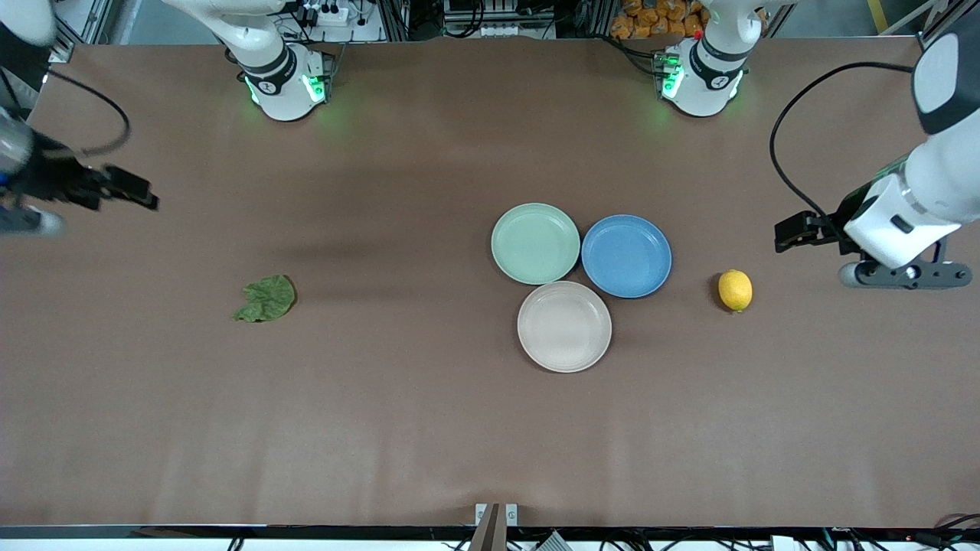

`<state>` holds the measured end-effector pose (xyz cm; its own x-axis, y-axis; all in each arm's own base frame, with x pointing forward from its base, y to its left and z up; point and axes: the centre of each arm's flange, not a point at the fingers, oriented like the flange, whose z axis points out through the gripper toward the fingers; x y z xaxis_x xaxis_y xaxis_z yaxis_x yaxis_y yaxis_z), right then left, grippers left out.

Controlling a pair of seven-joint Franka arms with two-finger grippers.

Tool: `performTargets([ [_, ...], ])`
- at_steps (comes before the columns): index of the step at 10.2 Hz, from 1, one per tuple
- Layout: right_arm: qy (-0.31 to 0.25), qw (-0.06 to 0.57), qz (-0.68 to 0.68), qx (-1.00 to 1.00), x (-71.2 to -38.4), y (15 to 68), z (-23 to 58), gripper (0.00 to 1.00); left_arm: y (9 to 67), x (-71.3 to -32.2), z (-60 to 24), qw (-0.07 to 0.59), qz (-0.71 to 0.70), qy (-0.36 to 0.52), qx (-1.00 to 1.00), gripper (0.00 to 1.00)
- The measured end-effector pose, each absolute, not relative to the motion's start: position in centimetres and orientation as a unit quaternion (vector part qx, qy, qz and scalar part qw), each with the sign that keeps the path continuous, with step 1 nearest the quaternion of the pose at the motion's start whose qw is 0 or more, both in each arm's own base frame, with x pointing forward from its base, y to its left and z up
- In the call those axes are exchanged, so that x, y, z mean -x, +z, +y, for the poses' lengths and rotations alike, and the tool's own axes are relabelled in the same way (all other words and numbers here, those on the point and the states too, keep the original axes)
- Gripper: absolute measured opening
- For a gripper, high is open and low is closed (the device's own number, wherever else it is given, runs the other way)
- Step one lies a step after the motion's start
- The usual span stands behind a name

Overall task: Place lemon and lettuce in plates
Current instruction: 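Reach the right gripper to the lettuce while the left gripper reaches the lemon, then grasp the lettuce with the right gripper while the left gripper grasps the lemon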

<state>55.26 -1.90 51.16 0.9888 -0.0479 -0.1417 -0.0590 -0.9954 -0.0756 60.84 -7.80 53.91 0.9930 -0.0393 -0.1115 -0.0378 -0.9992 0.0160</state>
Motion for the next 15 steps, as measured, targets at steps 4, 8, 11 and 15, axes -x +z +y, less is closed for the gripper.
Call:
performTargets([
  [4,0.08,0.04,0.036,0.995,-58.2,38.5,-2.2,1.0,51.2,-62.3,-8.1,0.009,-0.022,-0.061,-0.998,1.0],
  [8,0.035,0.034,0.039,0.998,-58.4,26.5,-1.6,1.0,47.4,-62.9,-8.0,0.008,-0.003,-0.093,-0.996,1.0],
  [11,0.011,0.029,0.026,0.999,-57.8,21.4,0.0,1.0,41.1,-63.1,-5.5,0.006,-0.015,-0.109,-0.994,1.0],
  [15,-0.009,0.01,-0.002,1.0,-57.2,18.6,0.2,0.93,32.5,-61.2,-5.0,-0.007,-0.036,-0.093,-0.995,1.0],
])
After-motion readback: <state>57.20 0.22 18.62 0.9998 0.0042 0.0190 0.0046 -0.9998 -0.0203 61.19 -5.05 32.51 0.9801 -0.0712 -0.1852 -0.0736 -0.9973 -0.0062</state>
